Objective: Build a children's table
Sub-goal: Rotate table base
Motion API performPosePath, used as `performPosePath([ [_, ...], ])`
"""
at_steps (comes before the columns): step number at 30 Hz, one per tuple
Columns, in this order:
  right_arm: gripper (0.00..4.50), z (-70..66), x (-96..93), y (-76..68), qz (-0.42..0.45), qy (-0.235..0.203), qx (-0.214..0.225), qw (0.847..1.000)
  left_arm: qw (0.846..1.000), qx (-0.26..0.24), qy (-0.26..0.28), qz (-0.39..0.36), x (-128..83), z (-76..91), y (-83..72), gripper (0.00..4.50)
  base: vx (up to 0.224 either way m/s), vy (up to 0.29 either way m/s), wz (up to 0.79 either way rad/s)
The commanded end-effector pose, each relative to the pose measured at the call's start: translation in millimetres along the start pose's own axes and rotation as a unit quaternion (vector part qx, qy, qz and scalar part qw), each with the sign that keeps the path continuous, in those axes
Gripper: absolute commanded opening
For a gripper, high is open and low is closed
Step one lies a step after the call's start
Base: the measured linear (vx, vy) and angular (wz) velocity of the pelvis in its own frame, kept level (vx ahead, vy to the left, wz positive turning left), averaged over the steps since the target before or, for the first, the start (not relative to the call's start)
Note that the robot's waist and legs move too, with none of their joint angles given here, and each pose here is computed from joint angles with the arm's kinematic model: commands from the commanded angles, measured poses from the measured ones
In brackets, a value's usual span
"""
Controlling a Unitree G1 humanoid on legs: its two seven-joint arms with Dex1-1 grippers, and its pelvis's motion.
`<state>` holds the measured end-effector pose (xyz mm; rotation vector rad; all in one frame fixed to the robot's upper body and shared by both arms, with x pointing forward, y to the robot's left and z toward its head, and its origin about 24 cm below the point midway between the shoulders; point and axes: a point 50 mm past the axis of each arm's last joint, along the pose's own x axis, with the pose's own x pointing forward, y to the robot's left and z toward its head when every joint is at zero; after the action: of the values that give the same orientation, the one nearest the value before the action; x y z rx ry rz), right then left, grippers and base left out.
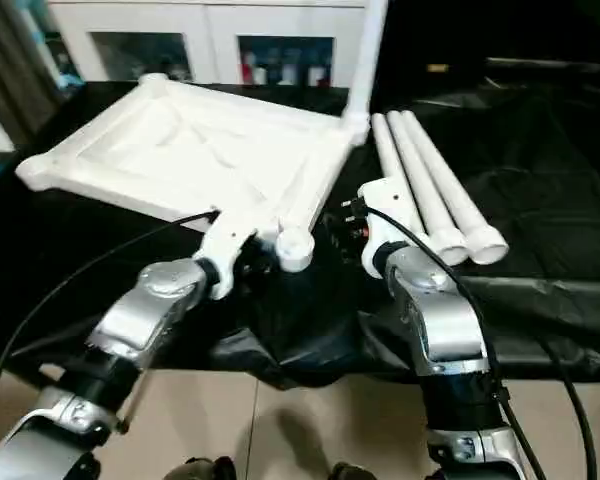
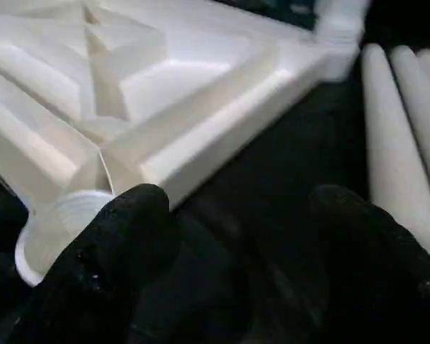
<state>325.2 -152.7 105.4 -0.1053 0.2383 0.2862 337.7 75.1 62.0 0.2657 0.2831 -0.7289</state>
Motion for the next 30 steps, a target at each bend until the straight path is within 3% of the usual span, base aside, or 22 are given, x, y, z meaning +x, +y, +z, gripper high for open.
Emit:
performPosePath([
  [1,3.64,2.9,-1.7,-2.3,-0.010,0.003,0.004,1.000,1.000,0.008,-0.004,-0.011,2,0.8,-3.3,2.15,0.000,0.000,0.00],
  [4,3.64,5.4,-0.6,-5.9,-0.027,0.014,0.008,1.000,1.000,0.021,-0.012,-0.012,2,0.1,-2.0,2.15,0.000,0.000,0.00],
  [6,3.90,7.6,0.2,-6.1,-0.024,0.015,0.028,0.999,1.000,0.020,-0.014,-0.003,-4,-0.4,3.5,2.19,0.000,0.000,0.00],
  [8,4.02,12.0,2.7,-7.4,-0.023,0.020,0.059,0.998,1.000,0.019,-0.022,-0.004,-21,0.0,10.9,2.19,0.000,0.000,0.00],
  [11,4.28,15.0,9.2,-13.2,-0.041,0.041,0.071,0.996,0.997,0.038,-0.031,-0.066,-48,2.3,6.2,2.19,0.000,0.000,0.00],
  [13,4.43,15.9,15.4,-22.3,-0.068,0.060,0.062,0.994,0.991,0.052,-0.040,-0.117,-64,8.7,-0.5,2.19,0.000,0.000,0.00],
  [16,4.47,16.6,17.6,-26.0,-0.078,0.067,0.057,0.993,0.988,0.058,-0.046,-0.133,-69,12.4,-2.6,2.19,0.000,0.000,0.00],
  [17,4.47,20.6,23.3,-34.1,-0.094,0.075,0.047,0.992,0.983,0.068,-0.050,-0.160,-76,19.2,-5.6,2.19,0.000,0.000,0.00],
  [23,4.47,31.8,39.5,-49.1,-0.111,0.105,0.031,0.988,0.977,0.081,-0.040,-0.195,-89,31.4,-11.5,2.19,0.000,0.000,0.00],
  [27,4.47,42.3,47.2,-59.4,-0.130,0.094,0.040,0.986,0.976,0.078,-0.042,-0.197,-92,37.3,-12.2,2.19,0.000,0.000,0.00],
  [28,4.50,43.0,48.1,-61.0,-0.132,0.094,0.038,0.986,0.976,0.075,-0.041,-0.201,-92,37.7,-12.8,2.46,0.000,0.000,0.00],
  [30,4.50,44.4,50.6,-66.0,-0.137,0.104,0.030,0.985,0.973,0.065,-0.039,-0.216,-96,39.6,-15.5,2.52,0.000,0.000,0.00],
])
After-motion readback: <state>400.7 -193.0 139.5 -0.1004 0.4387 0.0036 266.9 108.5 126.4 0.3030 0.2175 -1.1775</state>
